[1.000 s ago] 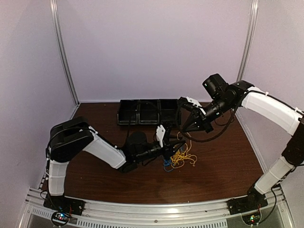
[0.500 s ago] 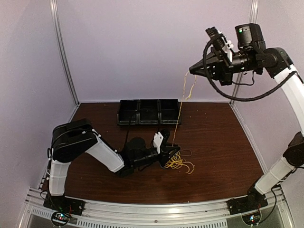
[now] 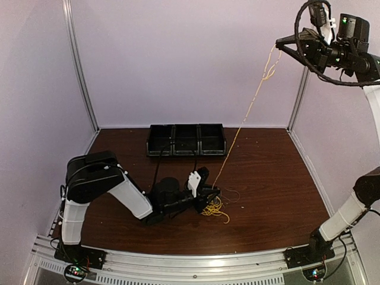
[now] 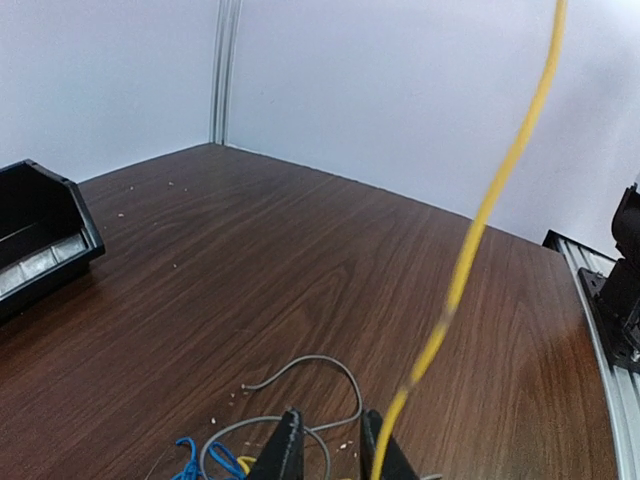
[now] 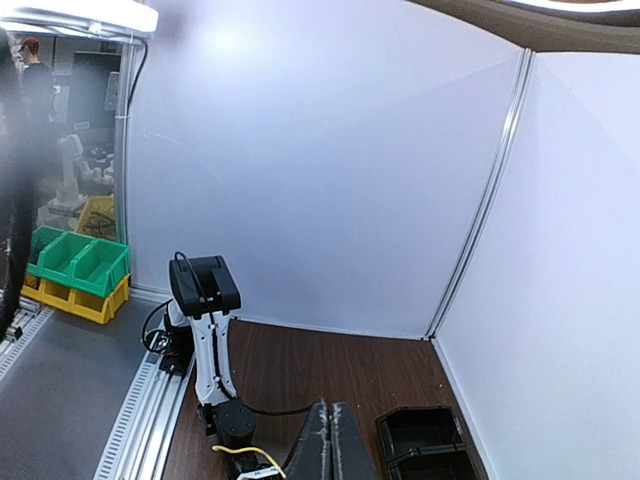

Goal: Untangle the cables

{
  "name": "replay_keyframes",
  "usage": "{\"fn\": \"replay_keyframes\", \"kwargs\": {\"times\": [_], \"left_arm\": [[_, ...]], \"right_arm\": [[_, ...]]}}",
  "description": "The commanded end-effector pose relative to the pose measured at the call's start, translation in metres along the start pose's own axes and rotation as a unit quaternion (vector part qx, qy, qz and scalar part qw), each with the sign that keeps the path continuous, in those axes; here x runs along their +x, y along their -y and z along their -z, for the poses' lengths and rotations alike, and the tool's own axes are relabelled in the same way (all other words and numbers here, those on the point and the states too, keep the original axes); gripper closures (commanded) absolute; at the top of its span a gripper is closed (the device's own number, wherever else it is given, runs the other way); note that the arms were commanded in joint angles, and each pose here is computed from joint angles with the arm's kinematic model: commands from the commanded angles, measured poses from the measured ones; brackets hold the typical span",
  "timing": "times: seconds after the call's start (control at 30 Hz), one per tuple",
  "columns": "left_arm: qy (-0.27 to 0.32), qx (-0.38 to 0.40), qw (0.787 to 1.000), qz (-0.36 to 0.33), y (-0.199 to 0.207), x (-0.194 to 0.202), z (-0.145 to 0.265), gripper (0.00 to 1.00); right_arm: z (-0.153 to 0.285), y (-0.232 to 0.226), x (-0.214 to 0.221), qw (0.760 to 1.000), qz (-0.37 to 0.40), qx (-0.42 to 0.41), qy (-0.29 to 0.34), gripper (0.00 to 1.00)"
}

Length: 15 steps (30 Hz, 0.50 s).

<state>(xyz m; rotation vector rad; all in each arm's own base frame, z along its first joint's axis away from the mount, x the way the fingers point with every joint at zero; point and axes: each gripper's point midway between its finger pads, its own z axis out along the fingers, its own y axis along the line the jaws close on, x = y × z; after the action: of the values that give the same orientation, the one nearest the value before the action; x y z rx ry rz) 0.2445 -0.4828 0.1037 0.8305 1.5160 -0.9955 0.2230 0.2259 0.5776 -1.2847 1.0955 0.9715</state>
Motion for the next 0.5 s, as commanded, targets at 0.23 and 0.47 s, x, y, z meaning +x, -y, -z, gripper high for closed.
{"fn": "replay_keyframes", "kwargs": {"times": [0.23,0.47], "left_arm": [[-0.036,-0.036,0.999,-0.003,-0.014,0.029,0.010,0.77],[-0.014,-0.035,0.999,-0.008,-0.009,0.006,0.028,0.83]], "right_arm": [[0.037,-0.018,-0.065,0.997,0.051,-0.021,0.046,1.00],[0.050,0.033,-0.030,0.996,0.027,0.077,0.026,1.00]]}}
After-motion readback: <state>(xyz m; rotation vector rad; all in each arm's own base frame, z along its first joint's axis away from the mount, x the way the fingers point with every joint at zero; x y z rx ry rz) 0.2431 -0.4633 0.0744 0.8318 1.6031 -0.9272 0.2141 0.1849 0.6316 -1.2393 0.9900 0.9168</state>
